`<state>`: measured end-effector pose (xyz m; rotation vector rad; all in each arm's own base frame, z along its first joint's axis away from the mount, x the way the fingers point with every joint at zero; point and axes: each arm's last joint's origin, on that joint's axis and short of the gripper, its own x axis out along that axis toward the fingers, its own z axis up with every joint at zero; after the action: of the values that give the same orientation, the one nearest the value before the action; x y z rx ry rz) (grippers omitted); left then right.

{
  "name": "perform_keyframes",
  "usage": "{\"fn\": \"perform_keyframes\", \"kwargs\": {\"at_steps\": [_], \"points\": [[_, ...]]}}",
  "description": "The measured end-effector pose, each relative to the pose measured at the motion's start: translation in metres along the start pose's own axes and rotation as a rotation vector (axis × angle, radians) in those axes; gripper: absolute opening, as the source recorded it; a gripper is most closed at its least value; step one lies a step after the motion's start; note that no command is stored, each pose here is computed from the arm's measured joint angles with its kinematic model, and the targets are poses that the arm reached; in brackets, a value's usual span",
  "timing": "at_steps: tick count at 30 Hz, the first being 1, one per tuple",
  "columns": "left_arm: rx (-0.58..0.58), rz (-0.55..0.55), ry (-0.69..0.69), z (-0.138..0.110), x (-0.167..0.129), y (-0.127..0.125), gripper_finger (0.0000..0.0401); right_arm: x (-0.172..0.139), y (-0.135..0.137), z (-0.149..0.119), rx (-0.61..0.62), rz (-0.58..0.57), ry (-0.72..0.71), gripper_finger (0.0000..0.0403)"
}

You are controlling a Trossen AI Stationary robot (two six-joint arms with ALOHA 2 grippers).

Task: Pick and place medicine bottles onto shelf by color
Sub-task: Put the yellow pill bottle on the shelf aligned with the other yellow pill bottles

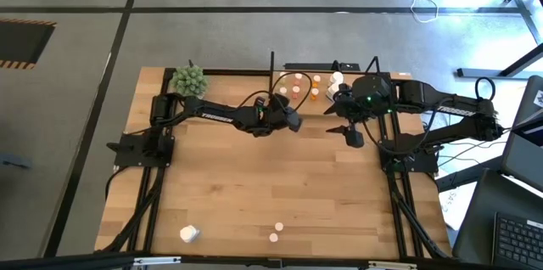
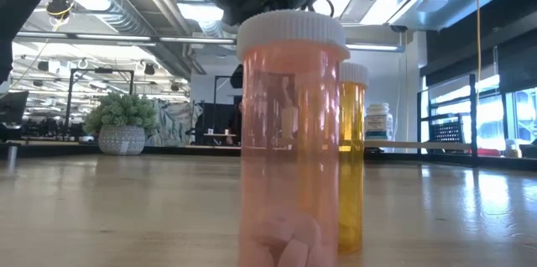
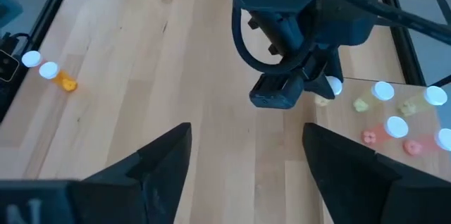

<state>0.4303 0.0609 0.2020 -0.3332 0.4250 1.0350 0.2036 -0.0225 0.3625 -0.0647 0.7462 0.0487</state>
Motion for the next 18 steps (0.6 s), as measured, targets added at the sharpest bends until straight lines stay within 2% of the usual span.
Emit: {"fn": "perform_keyframes", "kwargs": {"at_steps": [18], "points": [[0.002, 0.03, 0.003, 0.0027, 0.0058, 0.0062, 0.0102, 0.0001, 0.0, 0.0, 0.0, 0.0, 0.0, 0.0273]]}}
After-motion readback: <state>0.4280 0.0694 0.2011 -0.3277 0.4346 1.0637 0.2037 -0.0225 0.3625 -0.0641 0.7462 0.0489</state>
